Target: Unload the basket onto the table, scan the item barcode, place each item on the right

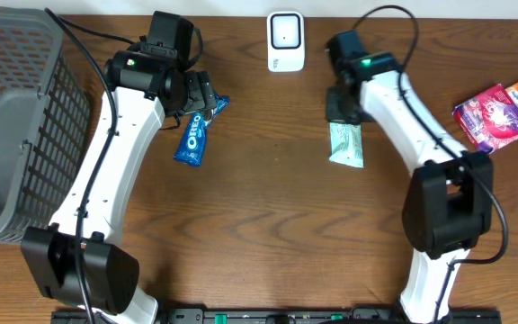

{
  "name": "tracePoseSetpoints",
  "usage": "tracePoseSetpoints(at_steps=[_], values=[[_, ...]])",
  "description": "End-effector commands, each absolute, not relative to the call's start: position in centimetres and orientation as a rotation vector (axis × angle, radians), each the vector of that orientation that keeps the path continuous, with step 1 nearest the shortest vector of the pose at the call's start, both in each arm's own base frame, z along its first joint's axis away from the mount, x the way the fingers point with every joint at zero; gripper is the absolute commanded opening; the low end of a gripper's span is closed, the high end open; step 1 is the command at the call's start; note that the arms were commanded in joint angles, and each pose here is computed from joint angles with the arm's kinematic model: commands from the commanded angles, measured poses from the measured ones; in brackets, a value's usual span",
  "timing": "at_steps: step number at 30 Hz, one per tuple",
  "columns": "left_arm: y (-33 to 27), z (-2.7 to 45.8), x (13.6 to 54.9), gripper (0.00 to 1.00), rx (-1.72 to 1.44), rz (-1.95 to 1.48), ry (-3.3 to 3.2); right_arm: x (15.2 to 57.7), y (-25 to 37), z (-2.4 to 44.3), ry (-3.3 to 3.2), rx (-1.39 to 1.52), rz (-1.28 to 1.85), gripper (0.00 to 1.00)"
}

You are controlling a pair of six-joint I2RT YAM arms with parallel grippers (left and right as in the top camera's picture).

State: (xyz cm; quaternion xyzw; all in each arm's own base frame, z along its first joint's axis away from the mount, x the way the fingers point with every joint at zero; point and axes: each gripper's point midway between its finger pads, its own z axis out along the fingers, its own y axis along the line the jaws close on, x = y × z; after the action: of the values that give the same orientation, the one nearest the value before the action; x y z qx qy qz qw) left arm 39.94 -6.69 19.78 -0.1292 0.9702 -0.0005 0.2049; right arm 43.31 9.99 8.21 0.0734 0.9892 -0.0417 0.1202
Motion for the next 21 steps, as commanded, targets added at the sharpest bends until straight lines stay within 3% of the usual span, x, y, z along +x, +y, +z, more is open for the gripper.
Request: tracePoseSetpoints(at_steps=[1,14,21], values=[[-6.5,19.7,40.0,0.98,-0.361,0.014,2.707,42.4,10.1,7.4,2.939,0.176,-0.032,0.01],[-6.5,19.7,40.0,0.98,-0.361,0.014,2.707,38.6,9.5,0.5,3.022,0.238,-0.028,0.01],[-6.5,19.7,40.0,0.98,-0.361,0.014,2.707,39.1,9.6,4.0,3.003,0.207,-0.007,0.01]])
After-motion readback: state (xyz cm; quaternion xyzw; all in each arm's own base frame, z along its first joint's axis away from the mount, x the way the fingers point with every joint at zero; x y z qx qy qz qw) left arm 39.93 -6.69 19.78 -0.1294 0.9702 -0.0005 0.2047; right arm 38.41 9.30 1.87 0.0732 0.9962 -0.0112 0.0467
